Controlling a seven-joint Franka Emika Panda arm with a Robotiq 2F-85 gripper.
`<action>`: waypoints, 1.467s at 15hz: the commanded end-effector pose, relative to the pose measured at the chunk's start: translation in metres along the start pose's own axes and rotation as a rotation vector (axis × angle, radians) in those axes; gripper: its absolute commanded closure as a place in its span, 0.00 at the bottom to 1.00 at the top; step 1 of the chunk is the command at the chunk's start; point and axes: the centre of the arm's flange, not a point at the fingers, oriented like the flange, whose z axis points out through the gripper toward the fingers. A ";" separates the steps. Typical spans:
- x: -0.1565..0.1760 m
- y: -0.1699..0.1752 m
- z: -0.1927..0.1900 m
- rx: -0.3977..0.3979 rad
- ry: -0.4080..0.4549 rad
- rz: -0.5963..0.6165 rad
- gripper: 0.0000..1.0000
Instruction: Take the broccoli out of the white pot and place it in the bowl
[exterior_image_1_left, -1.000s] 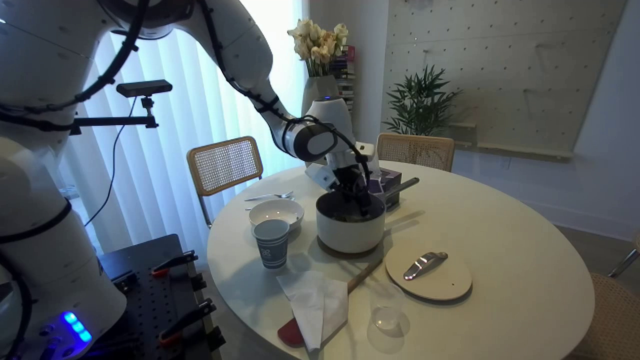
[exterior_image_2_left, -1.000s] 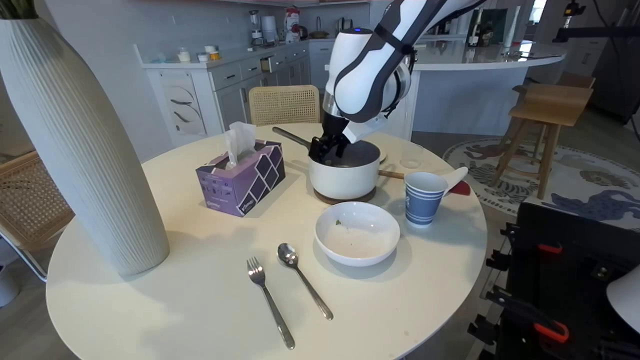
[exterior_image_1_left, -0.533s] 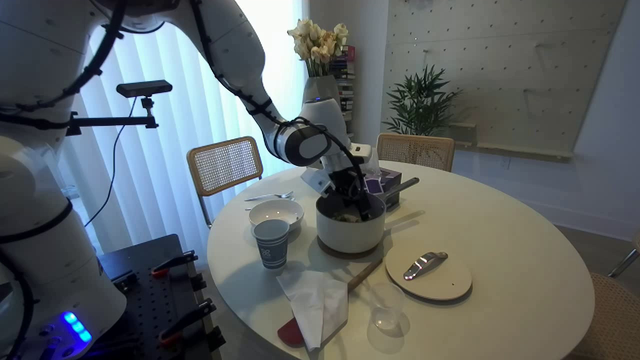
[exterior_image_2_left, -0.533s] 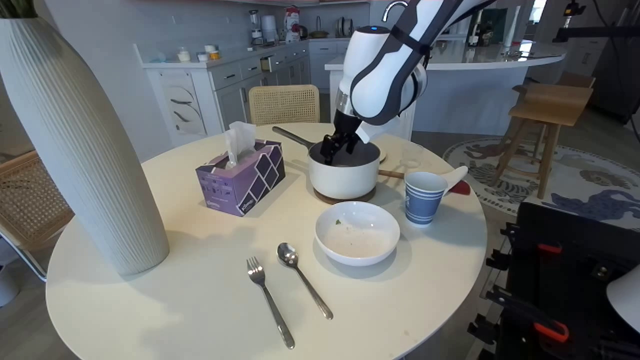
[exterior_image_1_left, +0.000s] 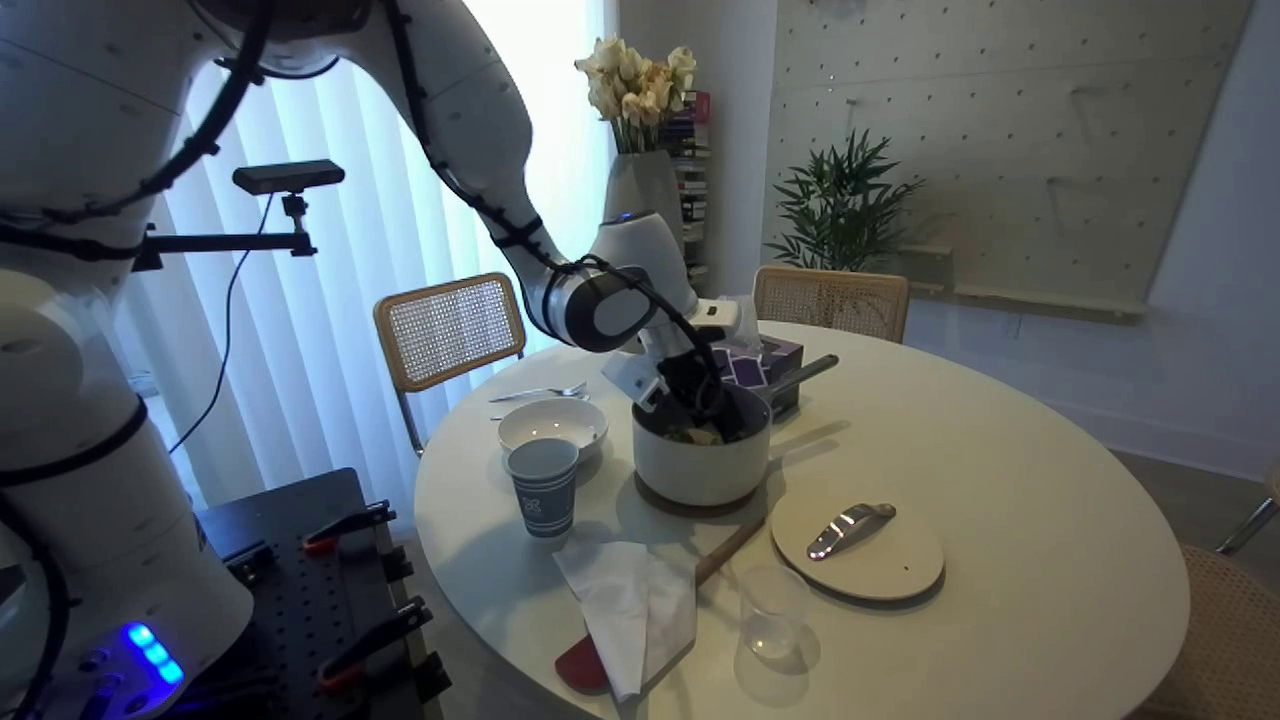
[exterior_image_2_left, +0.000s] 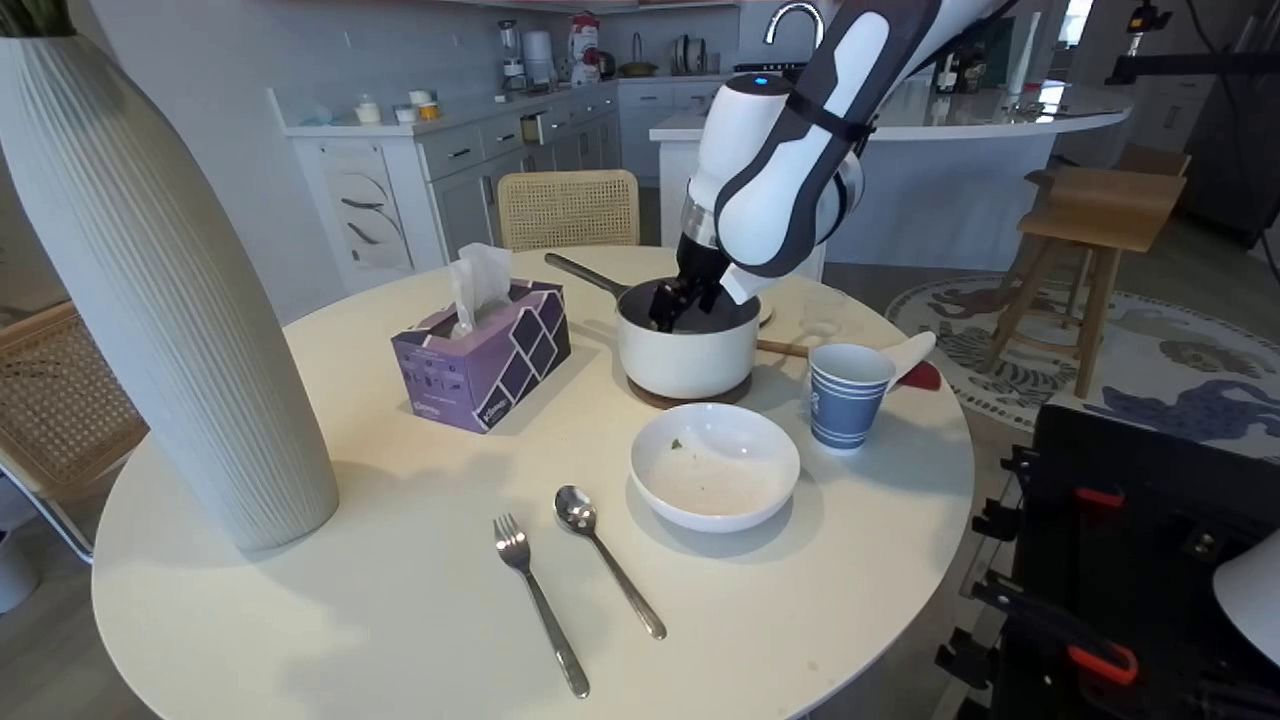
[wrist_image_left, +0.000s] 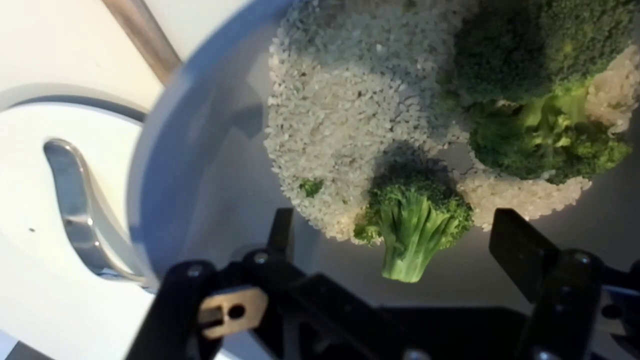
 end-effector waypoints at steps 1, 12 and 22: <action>0.000 -0.017 0.012 -0.019 0.031 -0.007 0.00; 0.025 -0.025 0.048 -0.034 0.064 -0.038 0.25; 0.035 -0.025 0.040 -0.030 0.091 -0.029 0.93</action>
